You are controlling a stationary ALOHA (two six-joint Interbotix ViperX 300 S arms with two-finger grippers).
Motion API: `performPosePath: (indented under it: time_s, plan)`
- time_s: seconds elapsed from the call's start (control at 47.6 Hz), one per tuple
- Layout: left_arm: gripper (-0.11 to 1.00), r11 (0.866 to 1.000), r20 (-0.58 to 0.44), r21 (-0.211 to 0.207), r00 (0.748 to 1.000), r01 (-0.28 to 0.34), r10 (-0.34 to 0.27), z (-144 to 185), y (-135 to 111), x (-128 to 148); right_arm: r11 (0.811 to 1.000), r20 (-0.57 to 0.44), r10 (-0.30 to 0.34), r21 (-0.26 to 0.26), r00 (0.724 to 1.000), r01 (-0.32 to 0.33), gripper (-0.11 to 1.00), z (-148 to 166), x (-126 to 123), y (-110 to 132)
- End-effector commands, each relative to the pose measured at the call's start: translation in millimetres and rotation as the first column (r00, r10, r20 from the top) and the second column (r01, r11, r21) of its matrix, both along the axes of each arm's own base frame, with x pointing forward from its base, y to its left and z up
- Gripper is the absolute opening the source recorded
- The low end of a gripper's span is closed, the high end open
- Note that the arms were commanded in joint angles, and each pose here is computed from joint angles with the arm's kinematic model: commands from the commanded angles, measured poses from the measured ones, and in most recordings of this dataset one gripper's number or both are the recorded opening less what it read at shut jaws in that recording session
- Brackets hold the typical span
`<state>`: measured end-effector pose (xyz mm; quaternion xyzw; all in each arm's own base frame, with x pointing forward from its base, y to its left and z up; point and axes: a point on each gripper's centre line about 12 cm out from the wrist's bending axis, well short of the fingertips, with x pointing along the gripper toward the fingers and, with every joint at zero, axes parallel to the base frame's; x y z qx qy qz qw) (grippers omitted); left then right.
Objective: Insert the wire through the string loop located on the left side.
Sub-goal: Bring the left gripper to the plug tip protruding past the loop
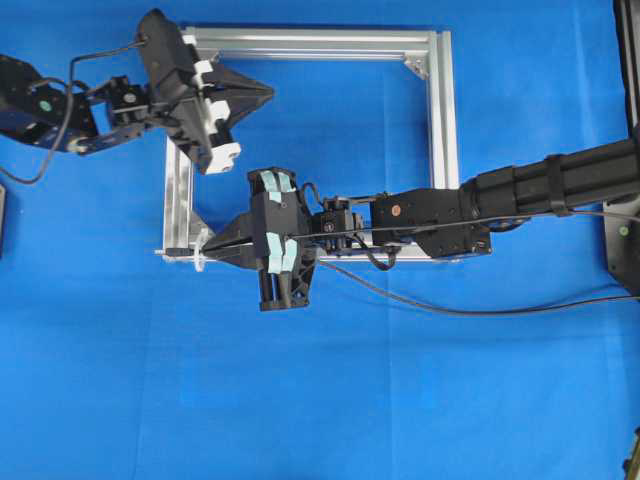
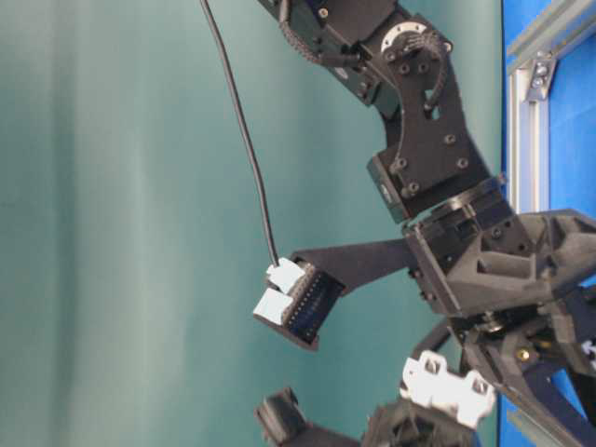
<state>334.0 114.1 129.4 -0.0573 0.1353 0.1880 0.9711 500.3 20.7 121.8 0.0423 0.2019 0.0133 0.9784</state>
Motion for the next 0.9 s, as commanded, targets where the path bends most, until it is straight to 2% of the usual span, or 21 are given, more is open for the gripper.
performPosePath:
  time_s: [0.0,0.315,0.504,0.651,0.882]
  plan:
    - [0.00,1.000,0.037,0.014,0.999,-0.003,0.002,12.3,-1.6,-8.7,1.000,0.041,-0.004,0.003,0.999,0.004,0.00,16.4,4.7,-1.4]
    - [0.00,1.000,0.034,0.018,0.999,-0.022,0.021,6.7,-15.7,-68.4,1.000,0.038,-0.006,0.003,0.999,0.006,0.00,15.4,4.0,-2.2]
    - [0.00,0.999,0.015,0.012,0.999,-0.034,0.034,2.8,-21.1,-94.2,1.000,0.037,-0.007,0.003,0.999,0.007,0.00,14.9,3.7,-3.0]
    - [0.00,0.999,0.002,0.008,0.999,-0.049,0.049,-0.4,-21.1,-105.7,1.000,0.037,-0.007,0.003,0.999,0.007,0.00,14.9,3.7,-3.0]
    - [0.00,0.999,0.013,-0.002,0.999,-0.044,0.044,1.1,-22.9,-104.0,1.000,0.037,-0.007,0.003,0.999,0.007,0.00,14.9,3.7,-3.0]
